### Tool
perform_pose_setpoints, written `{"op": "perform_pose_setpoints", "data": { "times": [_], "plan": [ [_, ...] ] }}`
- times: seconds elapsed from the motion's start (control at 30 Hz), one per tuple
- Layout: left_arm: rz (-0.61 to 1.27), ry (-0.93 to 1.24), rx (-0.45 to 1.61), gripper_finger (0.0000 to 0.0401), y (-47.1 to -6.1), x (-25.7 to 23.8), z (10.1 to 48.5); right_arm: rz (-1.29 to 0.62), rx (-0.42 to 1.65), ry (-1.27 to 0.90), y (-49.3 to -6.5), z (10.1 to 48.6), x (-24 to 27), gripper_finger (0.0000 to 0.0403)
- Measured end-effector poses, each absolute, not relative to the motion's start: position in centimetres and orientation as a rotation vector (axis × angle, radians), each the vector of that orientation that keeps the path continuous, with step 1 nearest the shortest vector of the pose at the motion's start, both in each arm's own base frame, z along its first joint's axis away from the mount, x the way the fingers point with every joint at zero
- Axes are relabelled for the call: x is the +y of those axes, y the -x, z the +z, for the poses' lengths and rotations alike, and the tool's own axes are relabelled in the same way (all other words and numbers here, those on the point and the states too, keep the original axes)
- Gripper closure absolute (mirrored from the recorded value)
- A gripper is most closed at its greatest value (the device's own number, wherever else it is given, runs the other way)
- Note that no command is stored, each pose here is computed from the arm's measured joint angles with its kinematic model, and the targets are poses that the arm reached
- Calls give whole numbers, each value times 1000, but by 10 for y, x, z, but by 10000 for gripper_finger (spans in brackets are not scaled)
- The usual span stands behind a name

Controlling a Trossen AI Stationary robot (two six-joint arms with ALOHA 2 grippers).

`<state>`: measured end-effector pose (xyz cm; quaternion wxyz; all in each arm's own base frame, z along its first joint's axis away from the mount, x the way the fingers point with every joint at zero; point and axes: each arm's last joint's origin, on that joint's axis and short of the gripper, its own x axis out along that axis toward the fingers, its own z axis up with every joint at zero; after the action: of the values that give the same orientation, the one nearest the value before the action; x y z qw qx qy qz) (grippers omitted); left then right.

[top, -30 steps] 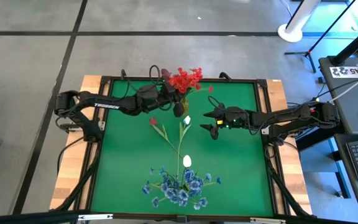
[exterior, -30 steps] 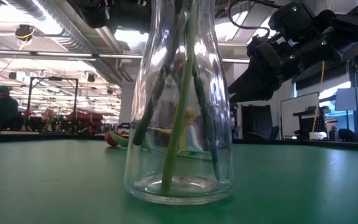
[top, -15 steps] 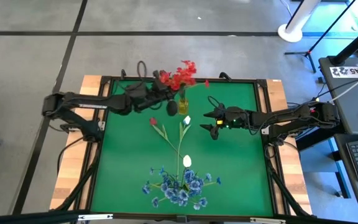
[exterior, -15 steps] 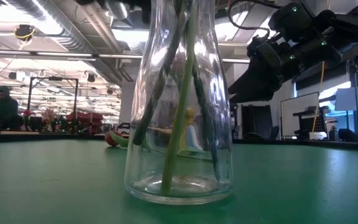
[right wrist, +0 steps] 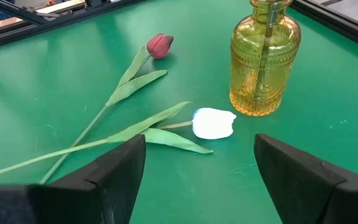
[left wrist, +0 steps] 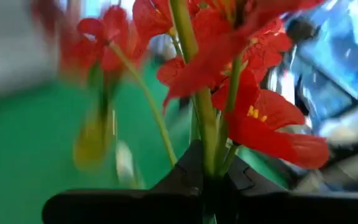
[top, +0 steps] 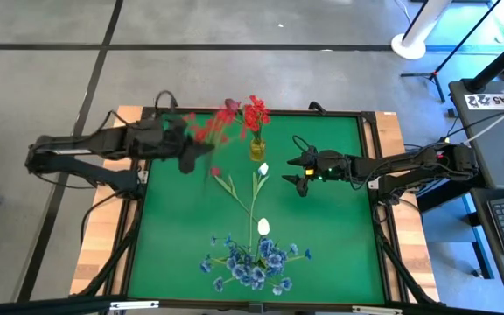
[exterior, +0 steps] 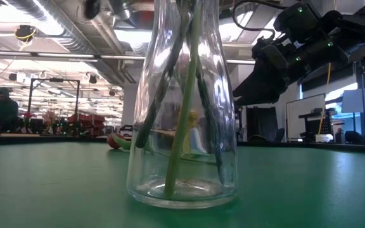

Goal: Sort flowers into vase by color
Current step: Remove the red flowers from the yellow vase

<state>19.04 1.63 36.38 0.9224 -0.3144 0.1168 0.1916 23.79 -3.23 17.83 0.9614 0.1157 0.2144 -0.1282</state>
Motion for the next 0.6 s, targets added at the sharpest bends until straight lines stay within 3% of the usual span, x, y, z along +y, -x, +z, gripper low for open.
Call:
{"op": "perform_pose_setpoints", "data": {
  "times": [0.13,0.3,0.6],
  "plan": [
    [419,870,526,398,-176,4,340,-262,432,-244,-238,178,-32,104],
    [504,939,848,398,-173,-19,296,-284,422,-266,-238,179,-33,104],
    [519,963,980,398,-164,-56,213,-302,406,-346,-238,179,-33,104]
  ]
}}
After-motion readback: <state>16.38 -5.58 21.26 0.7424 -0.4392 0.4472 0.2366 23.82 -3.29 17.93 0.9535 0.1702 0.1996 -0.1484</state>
